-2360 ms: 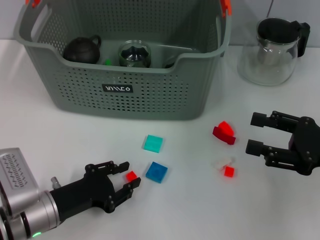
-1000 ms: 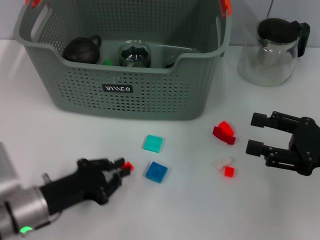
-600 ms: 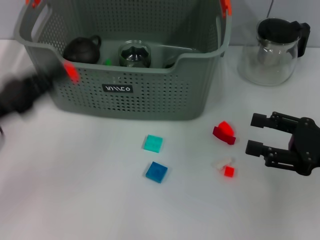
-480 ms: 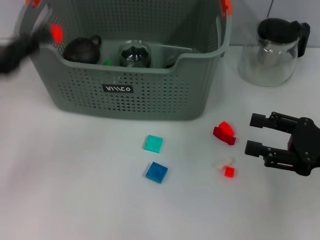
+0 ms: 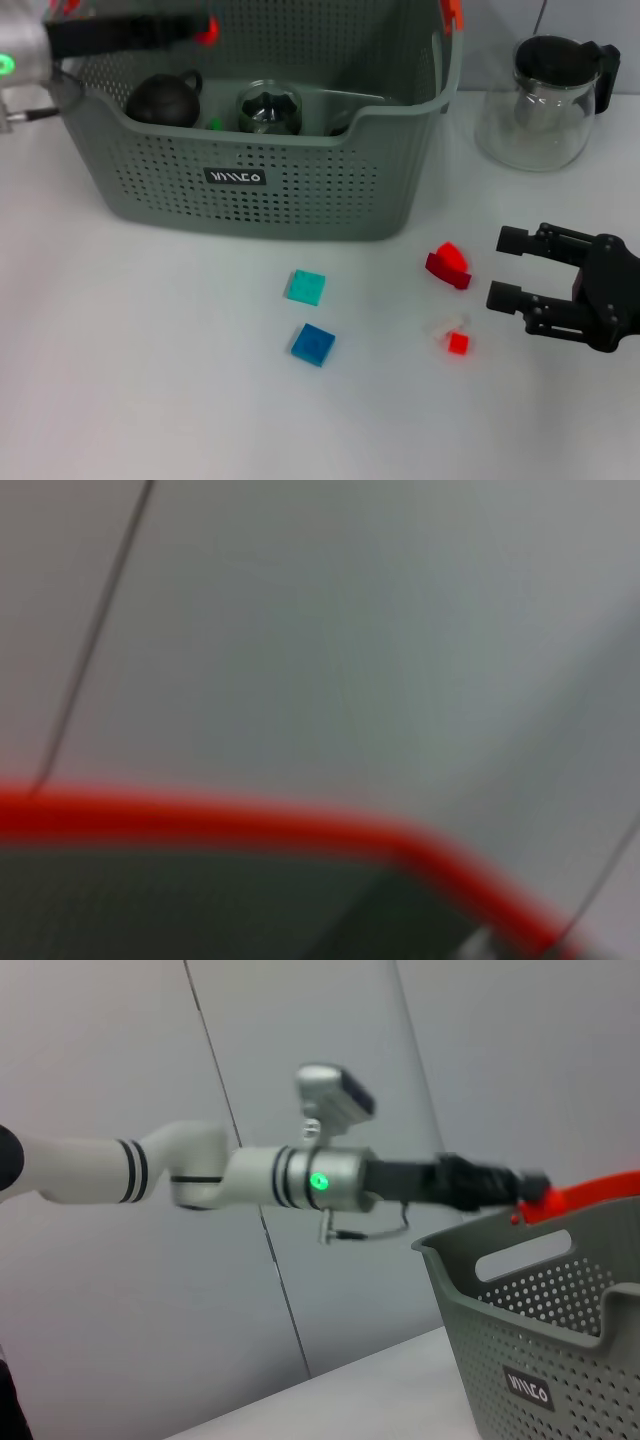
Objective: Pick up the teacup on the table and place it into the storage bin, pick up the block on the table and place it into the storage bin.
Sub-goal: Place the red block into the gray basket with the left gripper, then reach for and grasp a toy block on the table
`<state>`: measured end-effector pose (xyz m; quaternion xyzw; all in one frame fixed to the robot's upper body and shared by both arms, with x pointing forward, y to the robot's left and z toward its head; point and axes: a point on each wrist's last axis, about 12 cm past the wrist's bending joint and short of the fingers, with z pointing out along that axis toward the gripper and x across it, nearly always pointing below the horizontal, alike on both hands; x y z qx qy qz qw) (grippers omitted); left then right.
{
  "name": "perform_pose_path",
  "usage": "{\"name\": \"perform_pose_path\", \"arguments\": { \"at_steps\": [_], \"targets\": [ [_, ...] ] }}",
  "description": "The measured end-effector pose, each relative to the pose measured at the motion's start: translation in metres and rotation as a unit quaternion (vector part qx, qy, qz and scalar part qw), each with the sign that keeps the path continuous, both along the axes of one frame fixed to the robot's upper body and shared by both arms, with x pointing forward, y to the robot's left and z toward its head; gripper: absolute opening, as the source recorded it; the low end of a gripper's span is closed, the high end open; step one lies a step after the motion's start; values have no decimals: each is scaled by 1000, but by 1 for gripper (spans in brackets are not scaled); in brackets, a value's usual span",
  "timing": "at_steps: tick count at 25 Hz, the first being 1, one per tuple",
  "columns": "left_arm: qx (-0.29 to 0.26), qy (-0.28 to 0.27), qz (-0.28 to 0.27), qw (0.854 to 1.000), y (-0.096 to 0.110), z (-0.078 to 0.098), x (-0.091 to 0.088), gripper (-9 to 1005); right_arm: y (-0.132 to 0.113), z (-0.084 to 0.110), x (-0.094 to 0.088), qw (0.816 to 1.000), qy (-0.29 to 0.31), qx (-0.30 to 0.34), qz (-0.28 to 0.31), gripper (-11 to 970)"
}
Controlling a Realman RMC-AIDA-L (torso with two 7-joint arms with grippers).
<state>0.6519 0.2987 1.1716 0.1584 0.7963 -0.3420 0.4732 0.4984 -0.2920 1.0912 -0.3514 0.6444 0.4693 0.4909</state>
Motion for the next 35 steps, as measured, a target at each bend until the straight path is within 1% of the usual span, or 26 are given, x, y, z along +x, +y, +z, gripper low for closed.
{"name": "perform_pose_path", "arguments": {
  "at_steps": [3,4,5,7,9,12,15,16,17,19,20,21,23,24,26,29,31,34,35],
  "targets": [
    [79,25,15,996,-19,-14,8,247,1,0,1,1000,0,0,1,790],
    [96,26,18,995,-24,-17,9,250,1,0,1,1000,0,0,1,790],
    [105,26,19,994,-27,-20,9,253,2,0,1,1000,0,0,2,790],
    [105,22,21,994,-29,-20,8,258,2,0,1,1000,1,1,2,790],
    [95,10,23,995,-30,-16,5,305,2,0,2,1000,1,1,2,790],
    [60,-12,32,998,-22,-8,-6,376,2,1,2,1000,1,1,1,790],
    [-10,-46,42,998,-5,-2,-25,447,1,1,2,1000,0,1,-1,790],
    [-48,-70,36,996,3,-1,-36,471,1,1,2,1000,0,1,-1,790],
    [-74,-90,34,993,9,-1,-45,494,1,1,2,1000,0,1,-1,790],
    [-123,-143,10,982,21,-4,-69,546,2,0,2,1000,0,2,-1,790],
    [-138,-165,-4,977,25,-8,-81,573,1,0,2,1000,0,2,-1,790],
    [-149,-183,-14,972,29,-12,-93,601,1,0,1,1000,0,2,-1,790],
    [-144,-205,-32,968,35,-25,-115,656,1,0,1,1000,0,2,-1,790],
    [-125,-212,-39,968,37,-36,-128,684,1,0,1,1000,0,2,-2,790],
    [-86,-217,-49,971,36,-57,-148,684,1,0,1,1000,0,2,-2,790],
    [-24,-211,-71,975,25,-93,-181,685,1,0,1,1000,1,2,-3,790],
    [2,-207,-88,974,18,-109,-194,685,1,0,2,1000,1,2,-3,790],
    [19,-189,-127,974,3,-130,-207,685,1,1,2,1000,1,2,-3,791],
    [19,-182,-137,974,-1,-135,-208,686,1,1,2,1000,1,2,-3,791]
  ]
}}
